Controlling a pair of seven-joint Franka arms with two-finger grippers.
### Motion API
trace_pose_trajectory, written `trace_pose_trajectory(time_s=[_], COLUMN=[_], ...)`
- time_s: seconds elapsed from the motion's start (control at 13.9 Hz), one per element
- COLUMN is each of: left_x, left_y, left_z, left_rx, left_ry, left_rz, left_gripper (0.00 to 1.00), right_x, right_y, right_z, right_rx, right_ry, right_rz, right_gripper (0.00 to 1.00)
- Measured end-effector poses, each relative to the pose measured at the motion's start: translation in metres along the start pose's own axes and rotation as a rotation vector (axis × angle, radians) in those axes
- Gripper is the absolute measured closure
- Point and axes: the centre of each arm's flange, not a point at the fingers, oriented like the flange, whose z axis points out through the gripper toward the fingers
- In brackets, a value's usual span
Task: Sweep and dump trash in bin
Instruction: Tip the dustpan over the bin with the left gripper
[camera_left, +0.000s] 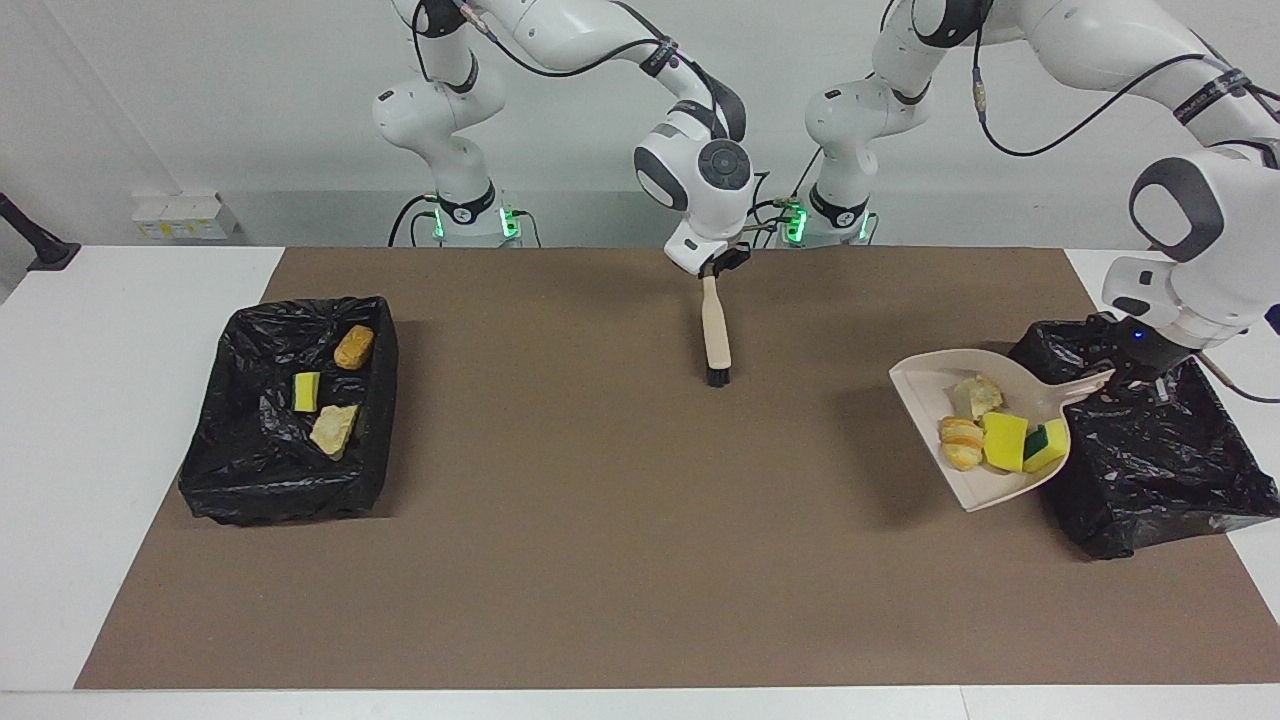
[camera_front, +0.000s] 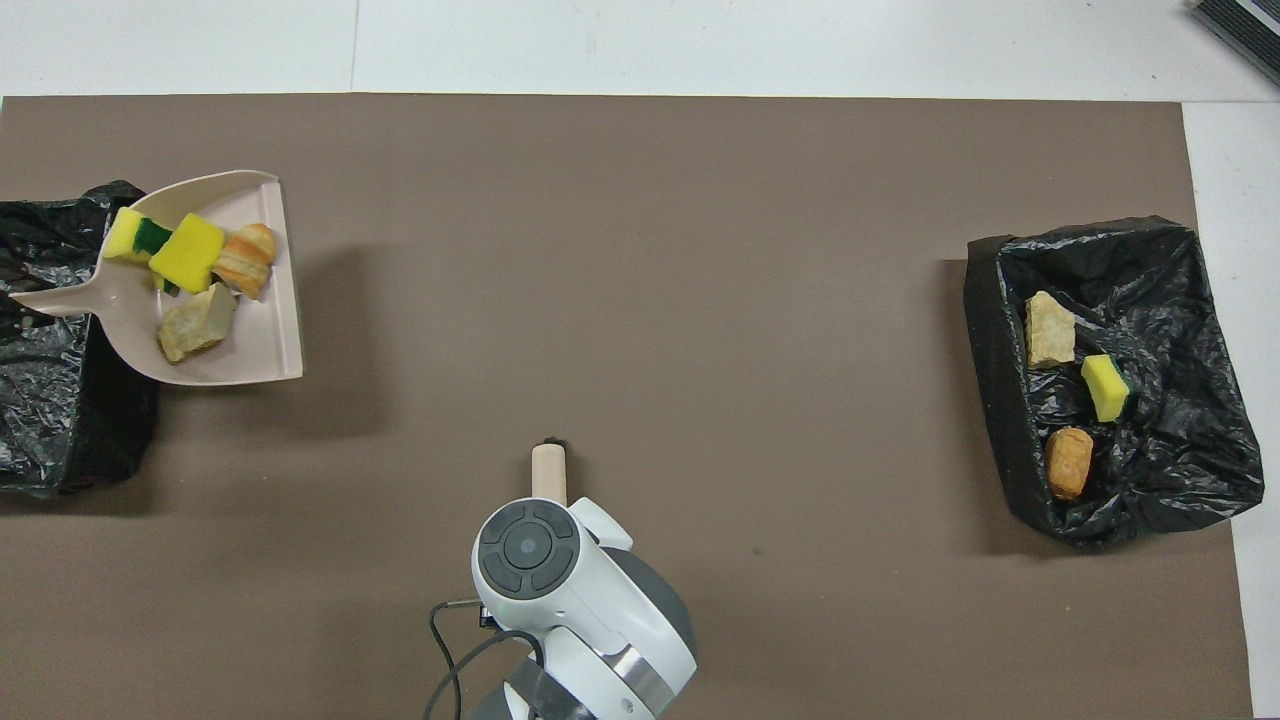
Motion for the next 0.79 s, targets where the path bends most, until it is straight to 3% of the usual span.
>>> trace_pose_trajectory(time_s=[0.07, 0.14, 0.58, 0.79], left_x=[-0.020, -0.041, -0.179, -0.212], left_y=[0.001, 0.004, 0.043, 0.050], left_z=[-0.004, -0.006, -0.006, -0.020], left_rx=[0.001, 0.002, -0.025, -0.015], left_ry=[-0.007, -0.010, -0.081, -0.177], left_rz=[0.021, 0.034, 0.068, 0.082], left_gripper=[0.69, 0.69, 0.69, 0.69], right_x=[0.000, 0.000, 0.010, 0.037], right_y=[0.000, 0.001, 0.006, 0.026], right_z=[0.000, 0.001, -0.005, -0.031], right_rx=[0.000, -0.002, 0.009, 0.032], right_ry=[0.000, -0.002, 0.007, 0.047], right_rz=[0.000, 0.001, 0.019, 0.061], right_gripper=[0.74, 0.67, 0.01, 0.00])
